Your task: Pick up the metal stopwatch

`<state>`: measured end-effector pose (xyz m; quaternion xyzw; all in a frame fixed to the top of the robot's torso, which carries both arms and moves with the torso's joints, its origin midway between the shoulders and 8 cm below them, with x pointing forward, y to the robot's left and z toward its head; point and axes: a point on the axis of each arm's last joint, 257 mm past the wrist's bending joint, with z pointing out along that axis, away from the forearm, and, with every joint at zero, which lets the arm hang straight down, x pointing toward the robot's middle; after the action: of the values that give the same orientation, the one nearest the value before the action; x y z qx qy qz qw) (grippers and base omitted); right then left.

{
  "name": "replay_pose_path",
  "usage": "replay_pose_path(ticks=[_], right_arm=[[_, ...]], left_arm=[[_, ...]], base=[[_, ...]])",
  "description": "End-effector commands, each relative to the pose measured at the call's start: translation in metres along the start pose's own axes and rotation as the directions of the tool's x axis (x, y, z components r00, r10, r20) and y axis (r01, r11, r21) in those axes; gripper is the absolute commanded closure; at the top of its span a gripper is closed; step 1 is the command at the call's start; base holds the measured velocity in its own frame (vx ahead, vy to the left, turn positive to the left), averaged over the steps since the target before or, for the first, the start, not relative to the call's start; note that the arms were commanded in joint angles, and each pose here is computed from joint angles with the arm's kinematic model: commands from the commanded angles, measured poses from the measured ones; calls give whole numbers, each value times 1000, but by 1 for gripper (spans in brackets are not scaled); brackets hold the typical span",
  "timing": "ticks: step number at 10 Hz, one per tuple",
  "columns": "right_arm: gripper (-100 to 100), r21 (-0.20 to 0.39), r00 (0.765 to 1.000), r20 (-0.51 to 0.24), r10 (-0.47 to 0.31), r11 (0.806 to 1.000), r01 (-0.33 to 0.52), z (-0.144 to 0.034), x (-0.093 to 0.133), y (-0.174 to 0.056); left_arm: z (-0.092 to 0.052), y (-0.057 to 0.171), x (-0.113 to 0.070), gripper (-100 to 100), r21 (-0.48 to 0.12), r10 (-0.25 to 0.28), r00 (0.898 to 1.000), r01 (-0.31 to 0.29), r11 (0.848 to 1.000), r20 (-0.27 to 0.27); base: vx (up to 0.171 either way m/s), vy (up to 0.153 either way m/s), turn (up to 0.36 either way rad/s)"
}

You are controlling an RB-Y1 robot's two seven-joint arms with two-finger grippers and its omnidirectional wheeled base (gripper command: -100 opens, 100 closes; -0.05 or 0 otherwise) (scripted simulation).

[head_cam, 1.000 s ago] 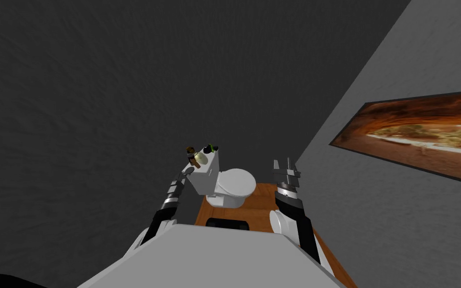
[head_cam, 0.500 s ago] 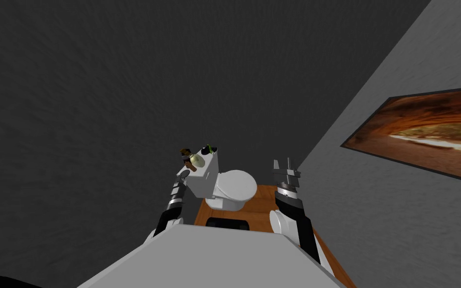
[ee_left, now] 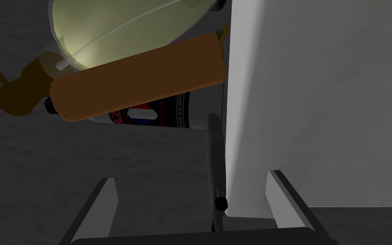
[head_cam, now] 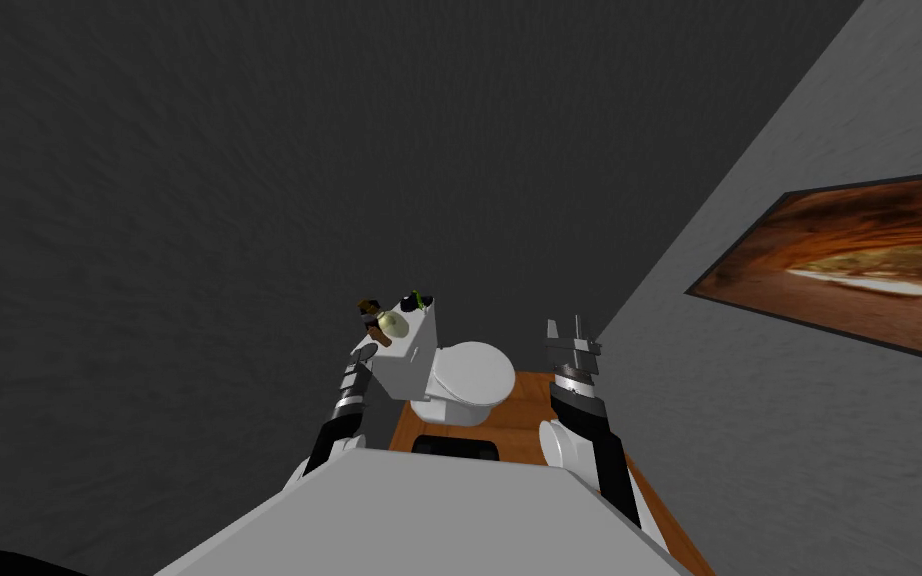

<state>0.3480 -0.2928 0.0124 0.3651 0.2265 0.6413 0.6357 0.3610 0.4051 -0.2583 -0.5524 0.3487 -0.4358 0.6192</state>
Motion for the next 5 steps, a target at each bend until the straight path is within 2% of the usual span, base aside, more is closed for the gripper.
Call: replay_pose_path(ticks=[1, 5], right_arm=[[0, 0, 1000, 0, 0, 1000, 0, 0, 0, 0], [0, 0, 1000, 0, 0, 1000, 0, 0, 0, 0]], left_arm=[[0, 0, 0, 100, 0, 0, 1000, 0, 1000, 0], [0, 0, 0, 100, -1, 0, 1000, 0, 1000, 0]], base=[[0, 0, 0], [0, 0, 0]])
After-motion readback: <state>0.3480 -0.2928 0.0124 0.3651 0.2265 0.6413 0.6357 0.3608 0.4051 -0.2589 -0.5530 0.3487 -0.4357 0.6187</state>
